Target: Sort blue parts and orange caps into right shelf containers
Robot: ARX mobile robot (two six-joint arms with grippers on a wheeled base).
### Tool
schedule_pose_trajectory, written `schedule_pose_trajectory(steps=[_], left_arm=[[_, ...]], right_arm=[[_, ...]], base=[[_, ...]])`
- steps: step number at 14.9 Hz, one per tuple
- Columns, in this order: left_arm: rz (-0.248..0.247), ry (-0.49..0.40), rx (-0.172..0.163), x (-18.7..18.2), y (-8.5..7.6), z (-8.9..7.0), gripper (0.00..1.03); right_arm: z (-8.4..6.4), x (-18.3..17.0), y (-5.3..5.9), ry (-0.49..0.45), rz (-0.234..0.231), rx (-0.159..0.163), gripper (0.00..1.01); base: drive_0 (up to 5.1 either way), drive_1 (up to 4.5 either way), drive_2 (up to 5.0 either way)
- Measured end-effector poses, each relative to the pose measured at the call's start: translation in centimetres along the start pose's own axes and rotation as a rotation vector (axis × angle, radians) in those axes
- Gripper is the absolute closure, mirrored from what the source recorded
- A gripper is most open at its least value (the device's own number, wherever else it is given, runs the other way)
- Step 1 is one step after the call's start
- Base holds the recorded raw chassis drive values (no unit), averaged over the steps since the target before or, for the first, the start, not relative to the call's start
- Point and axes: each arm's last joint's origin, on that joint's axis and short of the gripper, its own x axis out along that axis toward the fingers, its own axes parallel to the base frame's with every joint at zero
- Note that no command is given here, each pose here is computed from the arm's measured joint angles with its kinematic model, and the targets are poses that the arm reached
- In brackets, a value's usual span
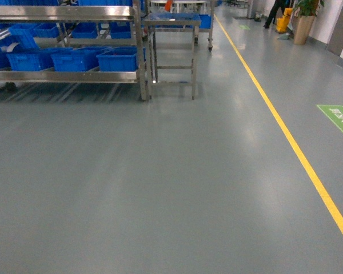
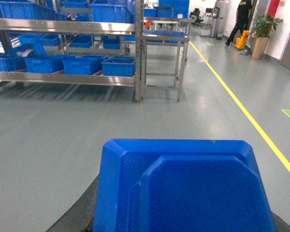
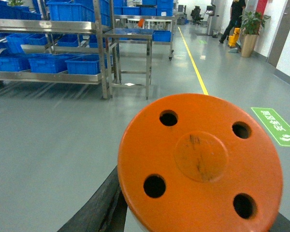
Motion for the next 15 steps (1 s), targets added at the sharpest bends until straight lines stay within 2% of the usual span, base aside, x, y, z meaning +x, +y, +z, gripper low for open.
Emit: schedule_pose_trajectory(steps=[15], left_arm=[[0.0,0.005,0.0,0.0,0.0,-0.04,0.6]], right_arm=[[-0.03,0.0,0.0,0.003,0.0,0.0,0.57]], base=[[0.0,4.35,-4.3]])
